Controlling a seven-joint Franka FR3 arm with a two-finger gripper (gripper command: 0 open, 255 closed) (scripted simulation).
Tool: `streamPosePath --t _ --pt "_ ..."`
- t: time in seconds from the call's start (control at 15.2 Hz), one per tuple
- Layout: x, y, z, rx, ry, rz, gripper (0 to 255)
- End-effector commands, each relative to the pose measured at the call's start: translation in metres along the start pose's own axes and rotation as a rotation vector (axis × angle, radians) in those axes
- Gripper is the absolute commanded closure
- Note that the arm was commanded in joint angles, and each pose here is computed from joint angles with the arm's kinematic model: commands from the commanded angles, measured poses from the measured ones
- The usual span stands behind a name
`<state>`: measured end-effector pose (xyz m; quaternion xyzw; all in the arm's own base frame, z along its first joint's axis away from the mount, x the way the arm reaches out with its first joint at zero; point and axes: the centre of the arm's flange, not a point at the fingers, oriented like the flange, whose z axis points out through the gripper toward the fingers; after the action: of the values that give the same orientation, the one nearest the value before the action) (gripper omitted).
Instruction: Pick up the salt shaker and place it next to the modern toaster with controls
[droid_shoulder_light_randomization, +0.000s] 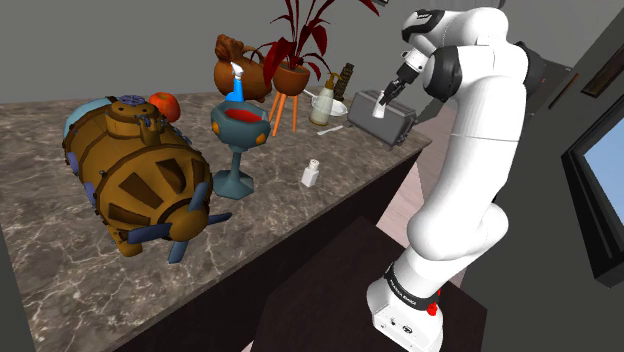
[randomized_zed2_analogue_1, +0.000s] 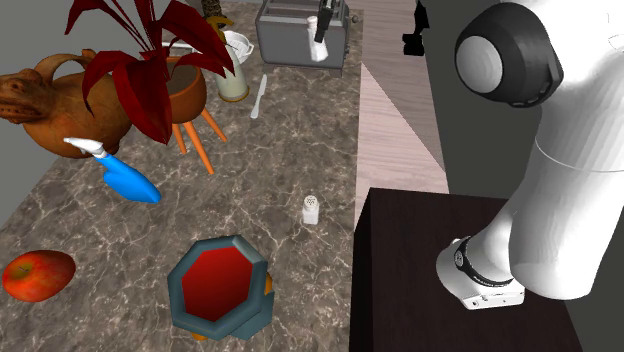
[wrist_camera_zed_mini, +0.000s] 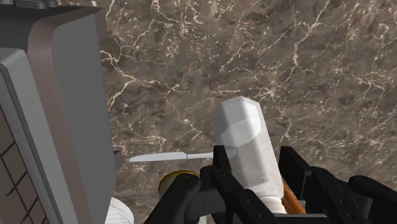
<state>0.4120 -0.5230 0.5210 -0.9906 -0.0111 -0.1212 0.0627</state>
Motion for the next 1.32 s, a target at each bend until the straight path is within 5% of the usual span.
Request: streamPosePath --t 0.0,1.25 --pt "-0.003 0.001 0.011 0.000 0.000 0.000 255" --pt "-0.028 0.013 0.107 0.000 0.000 0.000 255"
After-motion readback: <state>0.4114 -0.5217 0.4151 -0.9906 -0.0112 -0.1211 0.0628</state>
